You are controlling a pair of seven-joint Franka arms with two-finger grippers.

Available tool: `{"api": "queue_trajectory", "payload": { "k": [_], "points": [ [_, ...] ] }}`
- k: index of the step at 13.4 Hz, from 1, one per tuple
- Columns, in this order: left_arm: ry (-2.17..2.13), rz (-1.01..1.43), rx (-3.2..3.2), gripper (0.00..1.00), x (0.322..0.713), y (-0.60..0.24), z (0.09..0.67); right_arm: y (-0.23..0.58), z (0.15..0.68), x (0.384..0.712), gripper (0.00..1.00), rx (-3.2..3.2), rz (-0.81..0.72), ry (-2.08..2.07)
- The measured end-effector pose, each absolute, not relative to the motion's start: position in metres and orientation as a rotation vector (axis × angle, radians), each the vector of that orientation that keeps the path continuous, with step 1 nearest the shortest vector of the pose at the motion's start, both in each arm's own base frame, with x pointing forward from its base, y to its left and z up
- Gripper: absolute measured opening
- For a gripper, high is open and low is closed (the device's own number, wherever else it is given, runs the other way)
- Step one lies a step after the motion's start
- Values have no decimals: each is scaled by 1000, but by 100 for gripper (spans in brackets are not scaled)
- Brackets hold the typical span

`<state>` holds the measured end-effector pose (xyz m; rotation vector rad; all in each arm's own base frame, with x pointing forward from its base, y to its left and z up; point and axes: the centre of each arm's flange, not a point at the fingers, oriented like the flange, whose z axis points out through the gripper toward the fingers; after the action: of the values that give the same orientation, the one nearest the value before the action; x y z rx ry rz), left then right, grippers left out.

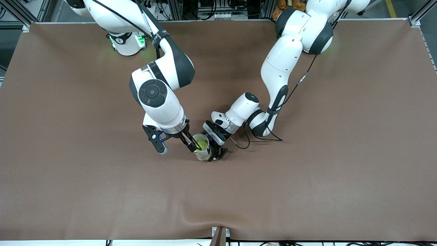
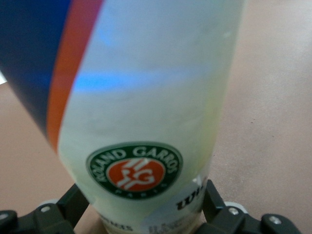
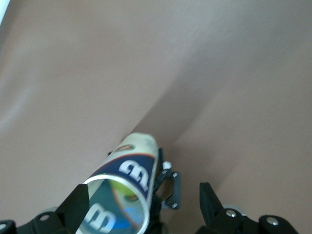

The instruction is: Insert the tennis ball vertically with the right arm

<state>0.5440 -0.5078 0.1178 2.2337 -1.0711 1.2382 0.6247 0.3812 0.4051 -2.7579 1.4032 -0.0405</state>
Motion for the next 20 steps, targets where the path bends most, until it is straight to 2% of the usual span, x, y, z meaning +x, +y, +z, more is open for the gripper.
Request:
{"api": "queue_trajectory", "payload": {
  "k": [4, 10, 16, 20],
  "points": [
    [-1050, 1218, 2249, 100, 542, -504, 116, 345, 446, 631, 100, -2836, -95, 1351],
    [-1002, 1126, 2307, 100, 522, -489, 125, 206, 521, 641, 100, -3001, 47, 1143],
    [-891, 949, 2469, 100, 505, -464, 159, 30, 574, 638, 100, -3078, 144, 840],
    [-818, 763, 2710, 100, 512, -460, 223, -71, 592, 626, 100, -3090, 118, 684]
  ]
}}
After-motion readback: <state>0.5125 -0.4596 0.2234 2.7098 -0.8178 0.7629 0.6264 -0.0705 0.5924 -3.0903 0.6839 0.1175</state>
